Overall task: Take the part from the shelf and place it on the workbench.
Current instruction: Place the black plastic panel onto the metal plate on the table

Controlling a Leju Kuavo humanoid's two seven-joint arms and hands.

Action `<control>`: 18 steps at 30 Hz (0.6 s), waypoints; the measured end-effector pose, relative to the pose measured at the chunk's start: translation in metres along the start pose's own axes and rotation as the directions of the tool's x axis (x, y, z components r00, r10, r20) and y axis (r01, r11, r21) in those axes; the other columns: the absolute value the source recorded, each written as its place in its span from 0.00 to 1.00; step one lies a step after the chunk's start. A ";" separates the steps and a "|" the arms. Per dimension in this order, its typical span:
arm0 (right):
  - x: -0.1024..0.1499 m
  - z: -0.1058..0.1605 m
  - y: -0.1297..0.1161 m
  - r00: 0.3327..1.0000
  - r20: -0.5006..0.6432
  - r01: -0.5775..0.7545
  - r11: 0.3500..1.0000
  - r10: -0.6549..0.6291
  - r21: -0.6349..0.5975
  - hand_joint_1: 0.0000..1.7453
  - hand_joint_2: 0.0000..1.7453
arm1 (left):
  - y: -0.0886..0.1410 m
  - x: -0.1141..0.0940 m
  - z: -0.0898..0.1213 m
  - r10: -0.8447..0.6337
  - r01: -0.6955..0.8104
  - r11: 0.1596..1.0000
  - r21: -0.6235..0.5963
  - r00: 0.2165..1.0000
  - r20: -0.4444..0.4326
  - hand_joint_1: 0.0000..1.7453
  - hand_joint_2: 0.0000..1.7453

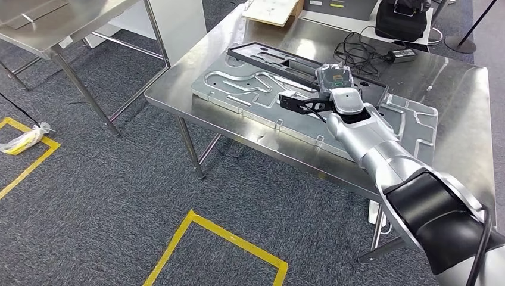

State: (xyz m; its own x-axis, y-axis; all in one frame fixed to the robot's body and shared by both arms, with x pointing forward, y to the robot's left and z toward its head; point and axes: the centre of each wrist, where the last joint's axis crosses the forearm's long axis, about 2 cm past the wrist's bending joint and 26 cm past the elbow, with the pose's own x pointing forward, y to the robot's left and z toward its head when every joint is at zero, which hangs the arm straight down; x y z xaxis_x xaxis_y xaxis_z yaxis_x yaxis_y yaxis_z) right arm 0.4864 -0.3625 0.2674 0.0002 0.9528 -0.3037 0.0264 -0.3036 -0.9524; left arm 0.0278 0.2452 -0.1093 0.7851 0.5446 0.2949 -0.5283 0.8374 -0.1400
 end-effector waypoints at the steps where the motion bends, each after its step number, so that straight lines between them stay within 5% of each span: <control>1: 0.001 0.001 0.004 1.000 -0.005 0.003 1.000 -0.003 0.023 1.00 1.00 | 0.000 0.000 0.000 0.008 -0.008 1.000 0.000 1.000 -0.001 0.00 1.00; 2: 0.002 0.002 0.009 1.000 -0.012 0.005 0.999 -0.005 0.047 1.00 1.00 | -0.001 0.000 0.000 0.015 -0.015 1.000 0.000 1.000 -0.002 0.00 1.00; 6: 0.006 0.010 0.034 0.999 -0.052 0.019 0.982 -0.009 0.186 0.00 0.00 | -0.002 0.000 0.000 0.035 -0.035 0.999 -0.003 0.999 -0.011 0.00 1.00; 14: 0.009 0.026 0.069 0.995 -0.097 0.034 0.942 -0.002 0.335 0.00 0.00 | -0.002 0.000 0.000 0.037 -0.037 0.999 0.000 0.999 -0.014 0.00 1.00; 18: 0.006 0.028 0.073 0.992 -0.126 0.050 0.929 -0.003 0.366 0.00 0.00 | -0.003 0.000 0.000 0.055 -0.055 0.998 0.003 0.998 -0.018 0.00 0.00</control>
State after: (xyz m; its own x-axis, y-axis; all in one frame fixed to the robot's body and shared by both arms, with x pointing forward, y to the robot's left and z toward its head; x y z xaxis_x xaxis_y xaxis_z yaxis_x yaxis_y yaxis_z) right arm 0.4609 -0.3792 0.1954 0.1260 0.9472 -0.2948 -0.3417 -0.2376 -0.9093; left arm 0.0294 0.2432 -0.1090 0.7606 0.5906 0.2695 -0.5715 0.8061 -0.1535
